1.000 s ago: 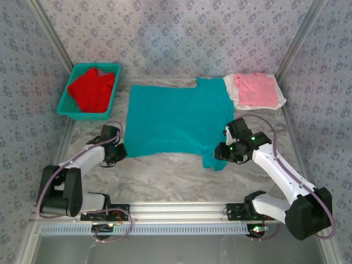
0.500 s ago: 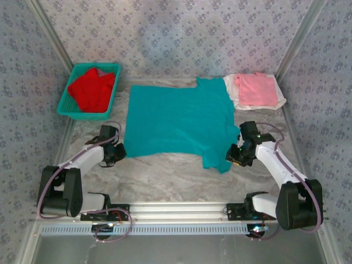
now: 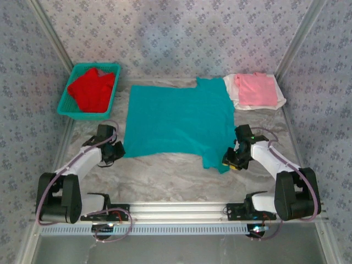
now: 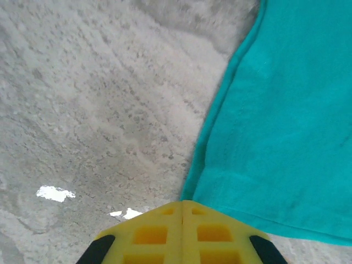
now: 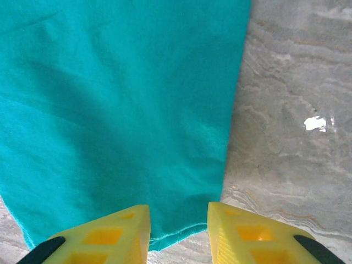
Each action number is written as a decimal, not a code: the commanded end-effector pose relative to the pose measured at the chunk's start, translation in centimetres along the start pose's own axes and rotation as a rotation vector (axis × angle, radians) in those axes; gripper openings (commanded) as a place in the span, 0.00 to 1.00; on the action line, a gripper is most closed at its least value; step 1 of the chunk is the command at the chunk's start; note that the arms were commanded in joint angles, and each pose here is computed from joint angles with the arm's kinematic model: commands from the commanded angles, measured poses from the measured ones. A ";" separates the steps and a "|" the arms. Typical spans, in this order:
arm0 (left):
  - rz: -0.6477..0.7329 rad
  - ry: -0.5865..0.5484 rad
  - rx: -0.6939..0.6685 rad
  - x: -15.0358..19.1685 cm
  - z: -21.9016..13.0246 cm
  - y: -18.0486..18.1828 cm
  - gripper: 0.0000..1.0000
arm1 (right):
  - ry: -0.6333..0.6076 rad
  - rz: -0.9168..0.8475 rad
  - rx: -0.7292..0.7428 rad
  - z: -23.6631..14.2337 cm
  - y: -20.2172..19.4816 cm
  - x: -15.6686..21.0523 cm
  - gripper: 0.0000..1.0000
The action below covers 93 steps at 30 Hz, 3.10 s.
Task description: Fold and stack the t-shirts
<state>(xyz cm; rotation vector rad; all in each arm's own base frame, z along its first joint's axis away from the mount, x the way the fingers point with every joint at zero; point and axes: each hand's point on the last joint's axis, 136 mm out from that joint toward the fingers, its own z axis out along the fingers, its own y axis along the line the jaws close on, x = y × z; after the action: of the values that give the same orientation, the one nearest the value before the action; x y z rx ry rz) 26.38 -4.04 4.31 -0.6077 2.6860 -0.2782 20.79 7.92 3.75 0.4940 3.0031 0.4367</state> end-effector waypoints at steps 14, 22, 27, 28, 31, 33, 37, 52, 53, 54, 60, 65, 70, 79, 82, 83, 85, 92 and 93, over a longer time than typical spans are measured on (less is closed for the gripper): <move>0.013 0.068 0.078 -0.9 2.9 -2.3 0.34 | 0.009 0.031 0.000 2.0 -0.2 0.5 0.37; 0.059 0.075 0.112 -0.5 3.1 -4.1 0.08 | 0.017 0.044 0.023 2.6 -1.0 1.0 0.36; 0.058 0.068 0.117 -0.5 2.8 -4.3 0.00 | -0.006 0.049 0.002 2.6 -0.6 0.4 0.36; 0.060 0.066 0.115 -0.5 2.7 -4.3 0.00 | -0.008 0.051 0.000 2.6 -0.6 0.4 0.36; 0.064 0.048 0.080 -0.8 2.0 -3.7 0.00 | -0.019 0.061 -0.006 2.2 -0.6 0.3 0.36; 0.058 0.029 0.061 -1.1 1.4 -3.2 0.00 | -0.031 0.070 -0.009 1.8 -0.7 0.4 0.35; 0.044 0.003 0.051 -1.4 0.1 -2.8 0.00 | -0.036 0.075 -0.007 1.2 -0.8 0.4 0.34; 0.034 -0.005 0.032 -0.9 -1.5 -1.9 0.00 | -0.035 0.057 -0.038 2.2 0.2 0.2 0.29; 0.031 -0.004 0.030 -0.9 -1.4 -1.7 0.00 | -0.035 0.056 -0.039 2.4 0.2 0.1 0.29; 0.029 -0.004 0.031 -0.9 -1.4 -1.7 0.00 | -0.035 0.055 -0.045 2.4 0.3 0.1 0.28; 0.023 0.000 0.032 -0.8 -1.3 -1.6 0.00 | -0.029 0.082 -0.034 2.4 0.1 0.6 0.16; 0.014 -0.008 0.036 -1.0 -1.7 -1.5 0.00 | -0.062 0.097 0.011 0.7 -1.0 0.9 0.15; 0.003 0.001 0.041 -0.7 -2.0 -1.4 0.00 | -0.075 0.108 0.040 -0.4 -1.9 1.2 0.28; -0.013 0.006 0.022 -0.2 -1.5 -0.5 0.00 | -0.047 0.102 0.022 1.6 -1.7 0.9 0.29; -0.015 0.007 0.027 -0.2 -1.3 -0.5 0.00 | -0.055 0.097 0.004 2.0 -1.3 0.4 0.26; -0.016 0.004 0.028 -0.2 -1.2 -0.5 0.00 | -0.060 0.095 -0.004 2.1 -1.1 0.3 0.24; -0.021 0.001 0.026 -0.2 -1.2 -0.4 0.00 | -0.063 0.094 -0.012 2.0 -1.0 0.2 0.16; -0.063 -0.042 0.047 -0.7 -3.2 -0.1 0.00 | -0.103 0.125 0.004 -0.3 -1.8 0.7 0.00; -0.072 -0.043 0.048 -0.6 -3.4 0.1 0.00 | -0.114 0.137 0.002 -0.9 -2.1 0.8 0.00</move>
<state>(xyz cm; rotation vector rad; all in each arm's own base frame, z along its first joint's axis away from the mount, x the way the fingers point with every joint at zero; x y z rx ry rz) 26.33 -3.68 6.99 -0.6426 2.6190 -0.3347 20.45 6.94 3.14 0.6537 2.8740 0.4312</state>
